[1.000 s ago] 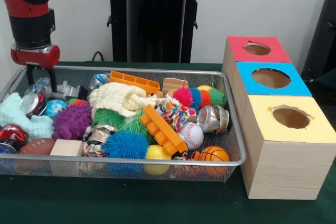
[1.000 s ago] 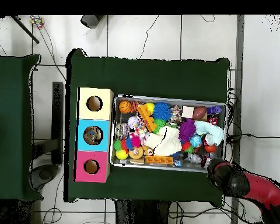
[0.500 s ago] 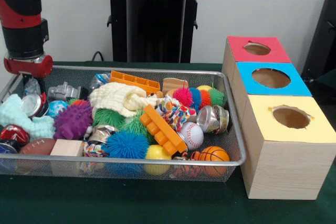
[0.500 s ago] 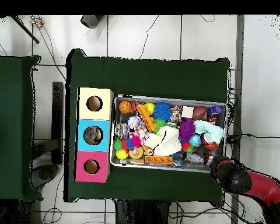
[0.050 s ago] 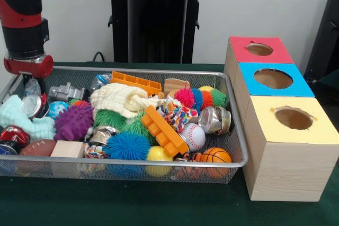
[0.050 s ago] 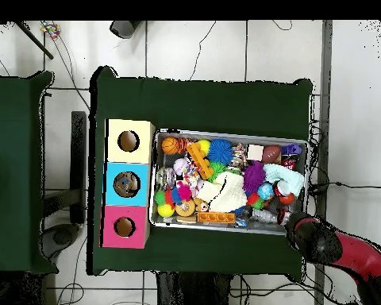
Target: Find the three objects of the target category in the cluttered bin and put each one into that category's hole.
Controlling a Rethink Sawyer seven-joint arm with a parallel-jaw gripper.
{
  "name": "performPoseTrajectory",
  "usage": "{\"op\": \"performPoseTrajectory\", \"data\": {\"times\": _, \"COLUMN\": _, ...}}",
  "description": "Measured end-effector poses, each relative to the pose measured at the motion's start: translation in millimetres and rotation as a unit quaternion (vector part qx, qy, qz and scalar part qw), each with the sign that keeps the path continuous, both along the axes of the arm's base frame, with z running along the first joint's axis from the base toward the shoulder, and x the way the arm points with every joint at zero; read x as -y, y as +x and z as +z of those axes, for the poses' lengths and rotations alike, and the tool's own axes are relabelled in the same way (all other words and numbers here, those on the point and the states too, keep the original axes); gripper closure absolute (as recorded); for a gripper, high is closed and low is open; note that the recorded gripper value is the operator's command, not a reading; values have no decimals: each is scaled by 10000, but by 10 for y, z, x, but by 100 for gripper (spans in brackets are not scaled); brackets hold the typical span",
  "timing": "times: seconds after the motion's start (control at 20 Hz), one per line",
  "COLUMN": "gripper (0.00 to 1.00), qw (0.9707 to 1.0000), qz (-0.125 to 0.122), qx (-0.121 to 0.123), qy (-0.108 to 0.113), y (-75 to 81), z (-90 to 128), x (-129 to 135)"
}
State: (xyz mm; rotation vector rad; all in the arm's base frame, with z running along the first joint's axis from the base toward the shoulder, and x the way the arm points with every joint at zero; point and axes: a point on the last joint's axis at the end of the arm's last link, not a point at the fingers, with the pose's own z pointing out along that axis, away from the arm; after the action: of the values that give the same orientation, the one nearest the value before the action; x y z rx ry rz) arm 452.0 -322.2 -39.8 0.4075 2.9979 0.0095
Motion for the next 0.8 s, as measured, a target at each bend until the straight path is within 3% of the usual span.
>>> {"op": "performPoseTrajectory", "data": {"times": 0.4, "gripper": 100, "qw": 9998, "qz": 42, "qx": 55, "qy": -177, "y": -16, "z": 354, "x": 26}}
{"op": "performPoseTrajectory", "data": {"times": 0.6, "gripper": 100, "qw": 9993, "qz": -75, "qx": 143, "qy": -338, "y": -11, "z": 784, "x": 82}}
{"op": "performPoseTrajectory", "data": {"times": 0.8, "gripper": 100, "qw": 9987, "qz": -261, "qx": 175, "qy": -393, "y": -43, "z": 1062, "x": 147}}
